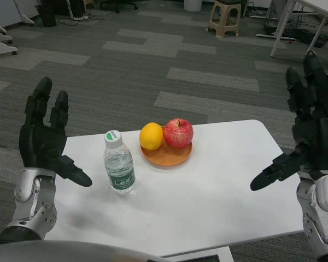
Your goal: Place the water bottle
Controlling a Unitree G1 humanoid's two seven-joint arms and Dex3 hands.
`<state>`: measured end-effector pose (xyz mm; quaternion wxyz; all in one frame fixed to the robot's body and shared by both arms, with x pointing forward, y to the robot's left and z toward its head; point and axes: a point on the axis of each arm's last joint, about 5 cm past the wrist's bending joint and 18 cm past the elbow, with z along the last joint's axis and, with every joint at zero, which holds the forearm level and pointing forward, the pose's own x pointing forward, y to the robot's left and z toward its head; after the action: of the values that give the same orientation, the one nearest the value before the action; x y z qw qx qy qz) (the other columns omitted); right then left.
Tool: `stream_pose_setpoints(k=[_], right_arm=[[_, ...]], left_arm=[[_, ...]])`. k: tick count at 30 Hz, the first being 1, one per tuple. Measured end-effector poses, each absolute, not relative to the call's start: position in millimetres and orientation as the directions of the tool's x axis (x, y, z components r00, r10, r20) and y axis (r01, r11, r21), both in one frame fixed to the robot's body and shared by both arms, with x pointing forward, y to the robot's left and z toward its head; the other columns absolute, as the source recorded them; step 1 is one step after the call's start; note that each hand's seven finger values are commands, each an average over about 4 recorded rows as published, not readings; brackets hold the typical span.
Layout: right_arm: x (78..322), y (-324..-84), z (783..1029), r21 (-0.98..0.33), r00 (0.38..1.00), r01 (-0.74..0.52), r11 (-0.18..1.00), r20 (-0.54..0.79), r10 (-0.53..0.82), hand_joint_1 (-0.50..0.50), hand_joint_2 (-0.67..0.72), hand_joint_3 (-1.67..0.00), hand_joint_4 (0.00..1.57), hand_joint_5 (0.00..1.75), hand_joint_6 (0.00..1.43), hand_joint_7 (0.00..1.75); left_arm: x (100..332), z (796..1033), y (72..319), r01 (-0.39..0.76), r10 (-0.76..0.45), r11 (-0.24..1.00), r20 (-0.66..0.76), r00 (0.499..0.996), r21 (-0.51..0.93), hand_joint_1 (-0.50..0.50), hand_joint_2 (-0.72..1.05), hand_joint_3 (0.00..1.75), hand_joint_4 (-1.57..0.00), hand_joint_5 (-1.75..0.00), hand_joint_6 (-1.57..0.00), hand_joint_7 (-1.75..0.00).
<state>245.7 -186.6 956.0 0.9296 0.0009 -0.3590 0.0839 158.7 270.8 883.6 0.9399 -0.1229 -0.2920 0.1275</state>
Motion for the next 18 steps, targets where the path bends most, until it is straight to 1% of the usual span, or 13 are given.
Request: stream_pose_setpoints(k=[2, 4, 5, 7, 9, 12, 18], right_arm=[[245.7, -186.6, 956.0, -0.059, 0.728, -0.156, 0.986, 0.668, 0.155, -0.33, 0.53, 0.0, 0.0, 0.0, 0.0, 0.0], [245.7, -186.7, 955.9, -0.059, 0.728, -0.156, 0.986, 0.667, 0.155, -0.33, 0.53, 0.0, 0.0, 0.0, 0.0, 0.0], [245.7, -186.7, 955.9, -0.059, 0.729, -0.156, 0.986, 0.667, 0.155, -0.33, 0.53, 0.0, 0.0, 0.0, 0.0, 0.0], [245.7, -186.6, 955.8, -0.059, 0.729, -0.156, 0.986, 0.667, 0.156, -0.33, 0.53, 0.0, 0.0, 0.0, 0.0, 0.0], [245.7, -186.6, 955.7, -0.059, 0.729, -0.157, 0.986, 0.666, 0.156, -0.33, 0.53, 0.0, 0.0, 0.0, 0.0, 0.0], [245.7, -186.3, 955.4, -0.059, 0.73, -0.158, 0.986, 0.665, 0.157, -0.33, 0.53, 0.0, 0.0, 0.0, 0.0, 0.0], [245.8, -186.3, 955.2, -0.06, 0.731, -0.159, 0.985, 0.664, 0.158, -0.33, 0.53, 0.0, 0.0, 0.0, 0.0, 0.0]], left_arm=[[160.1, 889.1, 271.7, -0.16, 0.309, 0.938, 0.531, 0.789, -0.309, -0.5, -0.61, 0.09, 0.0, 0.0, 0.0, -0.28], [162.6, 896.6, 272.6, -0.141, 0.298, 0.938, 0.53, 0.794, -0.318, -0.5, -0.61, 0.09, 0.0, 0.0, 0.0, -0.28], [164.0, 901.3, 273.2, -0.126, 0.287, 0.939, 0.526, 0.801, -0.321, -0.5, -0.64, 0.09, 0.0, 0.0, 0.0, -0.28], [167.1, 912.9, 274.6, -0.083, 0.243, 0.946, 0.512, 0.824, -0.314, -0.5, -0.59, 0.09, 0.0, 0.0, 0.0, -0.28], [169.4, 925.9, 276.6, -0.032, 0.174, 0.958, 0.491, 0.854, -0.284, -0.5, -0.55, 0.09, 0.0, 0.0, 0.0, -0.3], [171.1, 942.3, 279.1, 0.033, 0.081, 0.97, 0.451, 0.889, -0.239, -0.5, -0.55, 0.09, 0.0, 0.0, 0.0, -0.35], [173.1, 964.6, 283.6, 0.095, -0.007, 0.978, 0.42, 0.908, -0.188, -0.5, -0.55, 0.07, 0.0, 0.0, 0.0, -0.35]])
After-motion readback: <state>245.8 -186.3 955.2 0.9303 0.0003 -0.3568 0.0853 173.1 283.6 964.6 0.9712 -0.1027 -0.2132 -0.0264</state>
